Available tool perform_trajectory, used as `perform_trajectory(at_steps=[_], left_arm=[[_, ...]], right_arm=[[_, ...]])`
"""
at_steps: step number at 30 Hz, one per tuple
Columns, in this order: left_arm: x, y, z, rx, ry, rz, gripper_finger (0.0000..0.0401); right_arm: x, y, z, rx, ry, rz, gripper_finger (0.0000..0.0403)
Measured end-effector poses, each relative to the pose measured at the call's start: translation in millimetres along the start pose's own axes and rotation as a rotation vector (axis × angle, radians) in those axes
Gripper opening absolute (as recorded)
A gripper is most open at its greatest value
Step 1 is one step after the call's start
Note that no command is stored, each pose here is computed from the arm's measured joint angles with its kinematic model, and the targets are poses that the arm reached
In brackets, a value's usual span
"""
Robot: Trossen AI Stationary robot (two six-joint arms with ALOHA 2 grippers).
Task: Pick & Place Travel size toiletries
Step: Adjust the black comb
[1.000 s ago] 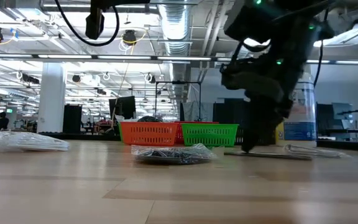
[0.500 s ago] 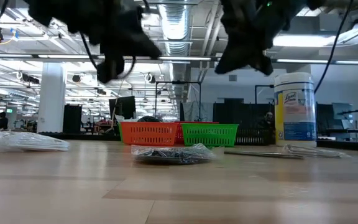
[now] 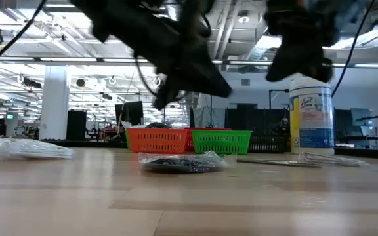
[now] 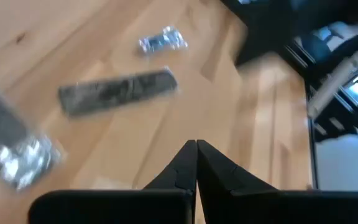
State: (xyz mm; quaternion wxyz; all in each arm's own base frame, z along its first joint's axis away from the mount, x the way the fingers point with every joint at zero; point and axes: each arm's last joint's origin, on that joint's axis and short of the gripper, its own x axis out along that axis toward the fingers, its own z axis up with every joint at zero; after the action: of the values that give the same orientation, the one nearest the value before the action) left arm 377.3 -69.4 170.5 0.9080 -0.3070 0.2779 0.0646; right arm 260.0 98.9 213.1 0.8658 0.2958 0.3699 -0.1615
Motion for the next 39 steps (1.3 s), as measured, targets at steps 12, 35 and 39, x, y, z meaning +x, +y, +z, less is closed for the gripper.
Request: perform_trajectory(at_steps=[12,35,39], left_arm=[[49.6,31.9,30.9,-0.044,0.073,0.101,0.0000],[66.4,38.6,37.6,-0.072,0.126,0.254,0.0000],[68.2,43.9,39.0,-0.097,0.121,0.268,0.0000]], right_arm=[[-1.9,-0.6,-35.5,0.068,-0.008,-0.021,0.0000],[20.4,-11.1,-65.0,0.062,0.208,-0.091,0.0000],[26.0,-11.3,-70.6,0.053,0.235,-0.105,0.0000]])
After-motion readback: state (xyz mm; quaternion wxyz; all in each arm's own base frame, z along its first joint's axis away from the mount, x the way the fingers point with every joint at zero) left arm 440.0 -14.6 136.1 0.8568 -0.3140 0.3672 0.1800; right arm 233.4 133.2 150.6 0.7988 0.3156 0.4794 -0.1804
